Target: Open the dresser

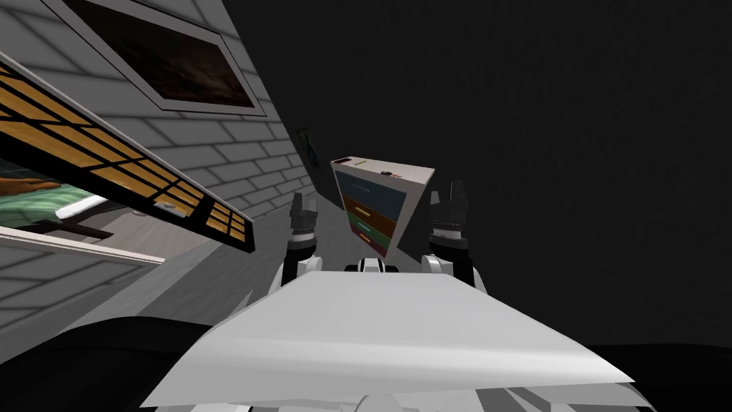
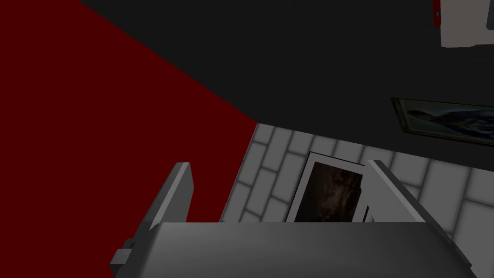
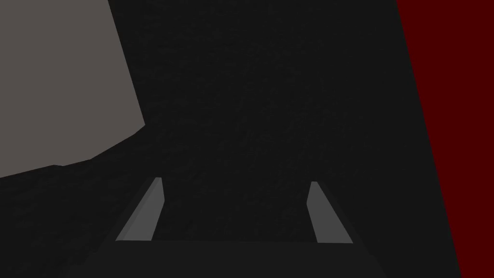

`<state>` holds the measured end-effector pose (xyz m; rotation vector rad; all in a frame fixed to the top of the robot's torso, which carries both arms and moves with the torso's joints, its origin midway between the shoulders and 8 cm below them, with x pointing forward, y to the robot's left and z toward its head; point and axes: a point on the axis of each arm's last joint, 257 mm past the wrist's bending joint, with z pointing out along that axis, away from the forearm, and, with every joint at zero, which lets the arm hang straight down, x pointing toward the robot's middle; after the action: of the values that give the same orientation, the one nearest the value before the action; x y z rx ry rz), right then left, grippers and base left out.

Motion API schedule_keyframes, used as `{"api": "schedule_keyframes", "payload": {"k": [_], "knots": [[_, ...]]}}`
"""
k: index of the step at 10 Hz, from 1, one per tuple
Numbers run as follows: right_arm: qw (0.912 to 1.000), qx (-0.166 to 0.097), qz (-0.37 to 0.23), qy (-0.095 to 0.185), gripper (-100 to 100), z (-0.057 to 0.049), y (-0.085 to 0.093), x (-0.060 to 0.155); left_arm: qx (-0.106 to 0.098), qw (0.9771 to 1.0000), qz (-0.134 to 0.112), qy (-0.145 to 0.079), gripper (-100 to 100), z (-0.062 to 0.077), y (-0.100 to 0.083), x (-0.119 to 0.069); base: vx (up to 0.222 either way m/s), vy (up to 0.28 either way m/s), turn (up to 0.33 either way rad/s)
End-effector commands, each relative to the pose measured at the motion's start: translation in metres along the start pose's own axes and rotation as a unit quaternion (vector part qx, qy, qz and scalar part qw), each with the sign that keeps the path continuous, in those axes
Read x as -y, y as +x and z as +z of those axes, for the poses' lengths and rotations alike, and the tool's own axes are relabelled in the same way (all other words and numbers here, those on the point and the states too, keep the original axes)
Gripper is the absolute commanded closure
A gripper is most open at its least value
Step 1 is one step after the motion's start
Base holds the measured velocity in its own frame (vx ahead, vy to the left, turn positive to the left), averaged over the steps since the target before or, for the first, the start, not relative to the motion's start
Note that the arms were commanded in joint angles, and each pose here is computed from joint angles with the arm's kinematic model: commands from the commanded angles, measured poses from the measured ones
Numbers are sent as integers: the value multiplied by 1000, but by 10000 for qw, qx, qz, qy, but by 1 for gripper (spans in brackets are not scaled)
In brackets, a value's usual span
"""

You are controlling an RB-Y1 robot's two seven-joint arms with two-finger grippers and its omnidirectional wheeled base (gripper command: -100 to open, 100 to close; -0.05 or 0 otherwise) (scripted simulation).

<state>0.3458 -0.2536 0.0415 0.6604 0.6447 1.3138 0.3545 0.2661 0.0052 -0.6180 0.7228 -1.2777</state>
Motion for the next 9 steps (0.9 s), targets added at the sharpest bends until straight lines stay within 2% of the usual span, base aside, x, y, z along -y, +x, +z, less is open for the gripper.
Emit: {"api": "schedule_keyframes", "payload": {"k": [1,5,9], "knots": [[10000,0,0,0,0,0,0,0,-208,9996,26,-185,-100,1,5,-6,24,-2,-111],[10000,0,0,0,0,0,0,0,-475,9973,35,-554,-100,1,12,-19,34,0,-113],[10000,0,0,0,0,0,0,0,-719,9930,53,-940,-100,-1,19,-30,34,0,-135]]}}
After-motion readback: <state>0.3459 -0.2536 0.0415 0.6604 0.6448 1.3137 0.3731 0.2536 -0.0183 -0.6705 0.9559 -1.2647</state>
